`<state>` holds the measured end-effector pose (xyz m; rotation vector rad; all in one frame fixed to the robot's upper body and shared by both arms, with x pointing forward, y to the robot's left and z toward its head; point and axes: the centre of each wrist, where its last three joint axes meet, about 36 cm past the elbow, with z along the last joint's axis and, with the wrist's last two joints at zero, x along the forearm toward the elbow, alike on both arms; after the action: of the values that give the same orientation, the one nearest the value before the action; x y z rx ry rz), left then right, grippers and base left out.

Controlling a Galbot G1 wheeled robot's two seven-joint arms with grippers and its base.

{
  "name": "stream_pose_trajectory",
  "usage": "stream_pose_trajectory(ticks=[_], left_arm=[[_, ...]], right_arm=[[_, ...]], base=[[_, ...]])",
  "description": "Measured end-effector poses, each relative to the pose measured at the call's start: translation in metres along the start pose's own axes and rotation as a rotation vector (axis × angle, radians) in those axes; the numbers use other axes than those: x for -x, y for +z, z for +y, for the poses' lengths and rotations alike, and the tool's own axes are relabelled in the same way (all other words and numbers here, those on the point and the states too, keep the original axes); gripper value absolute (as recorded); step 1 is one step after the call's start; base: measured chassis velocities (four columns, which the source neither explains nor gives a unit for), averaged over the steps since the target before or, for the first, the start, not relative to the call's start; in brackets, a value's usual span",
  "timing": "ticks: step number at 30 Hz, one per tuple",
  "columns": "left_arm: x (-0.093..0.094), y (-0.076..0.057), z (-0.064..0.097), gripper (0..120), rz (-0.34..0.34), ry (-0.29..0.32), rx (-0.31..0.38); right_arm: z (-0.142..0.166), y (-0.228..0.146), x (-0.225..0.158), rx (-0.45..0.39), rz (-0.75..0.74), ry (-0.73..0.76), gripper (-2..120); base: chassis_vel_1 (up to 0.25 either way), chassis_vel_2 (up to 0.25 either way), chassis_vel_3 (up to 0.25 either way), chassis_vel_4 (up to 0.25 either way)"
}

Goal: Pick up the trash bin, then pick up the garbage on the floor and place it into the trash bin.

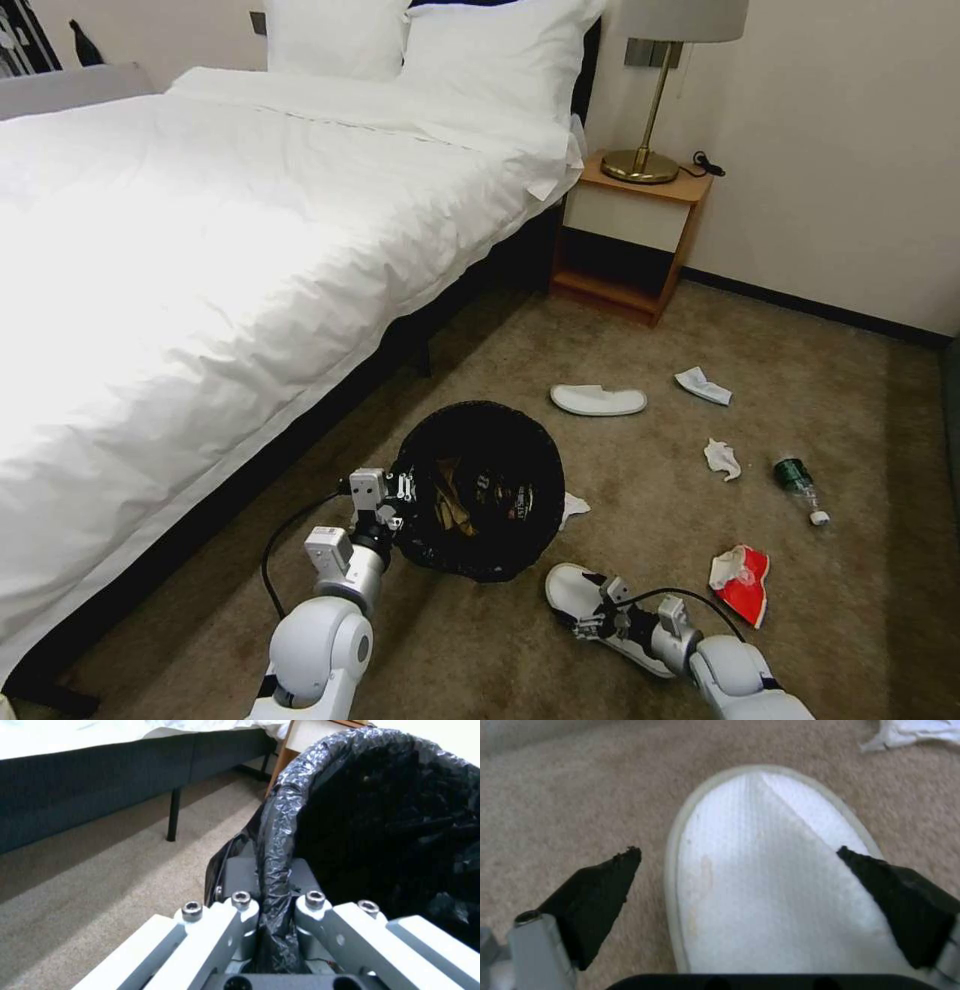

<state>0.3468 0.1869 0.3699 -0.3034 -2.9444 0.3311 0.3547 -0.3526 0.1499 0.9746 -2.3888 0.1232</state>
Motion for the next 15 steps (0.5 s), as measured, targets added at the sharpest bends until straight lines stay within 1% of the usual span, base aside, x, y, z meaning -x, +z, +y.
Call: stream_pose_trajectory(ticks=[3, 4, 7, 8, 9, 10, 11, 13, 14, 15], left_arm=[[0.000, 0.000, -0.001, 3, 0.000, 0.001, -0.002], [0.000, 0.000, -0.001, 3, 0.000, 0.001, -0.002], [0.001, 0.000, -0.002, 3, -0.003, 0.004, -0.002], [0.001, 0.000, -0.002, 3, -0.003, 0.004, -0.002], [0.001, 0.000, -0.002, 3, -0.003, 0.004, -0.002], [0.001, 0.000, -0.002, 3, -0.003, 0.005, -0.001], [0.001, 0.000, -0.002, 3, -0.003, 0.005, -0.001], [0.001, 0.000, -0.002, 3, -0.004, 0.005, -0.001], [0.001, 0.000, -0.002, 3, -0.004, 0.005, -0.001], [0.001, -0.001, -0.002, 3, -0.005, 0.005, 0.000]], right_arm=[[0.001, 0.008, -0.005, 0.009, -0.002, 0.015, 87], [0.001, 0.008, -0.005, 0.009, -0.002, 0.015, 87], [0.003, 0.013, -0.010, 0.014, -0.005, 0.027, 70], [0.003, 0.013, -0.010, 0.014, -0.005, 0.027, 70], [0.003, 0.014, -0.011, 0.014, -0.005, 0.028, 67], [0.001, 0.015, -0.013, 0.013, -0.005, 0.033, 60], [0.001, 0.015, -0.013, 0.013, -0.005, 0.033, 60], [-0.002, 0.014, -0.018, 0.009, -0.006, 0.043, 48], [-0.002, 0.014, -0.018, 0.009, -0.006, 0.043, 48], [-0.003, 0.014, -0.019, 0.008, -0.007, 0.045, 43]], base=[[0.000, 0.000, 0.000, 0.000], [0.000, 0.000, 0.000, 0.000], [0.000, 0.000, 0.000, 0.000], [0.000, 0.000, 0.000, 0.000], [0.000, 0.000, 0.000, 0.000], [0.000, 0.000, 0.000, 0.000], [0.000, 0.000, 0.000, 0.000], [0.000, 0.000, 0.000, 0.000], [0.000, 0.000, 0.000, 0.000], [0.000, 0.000, 0.000, 0.000]])
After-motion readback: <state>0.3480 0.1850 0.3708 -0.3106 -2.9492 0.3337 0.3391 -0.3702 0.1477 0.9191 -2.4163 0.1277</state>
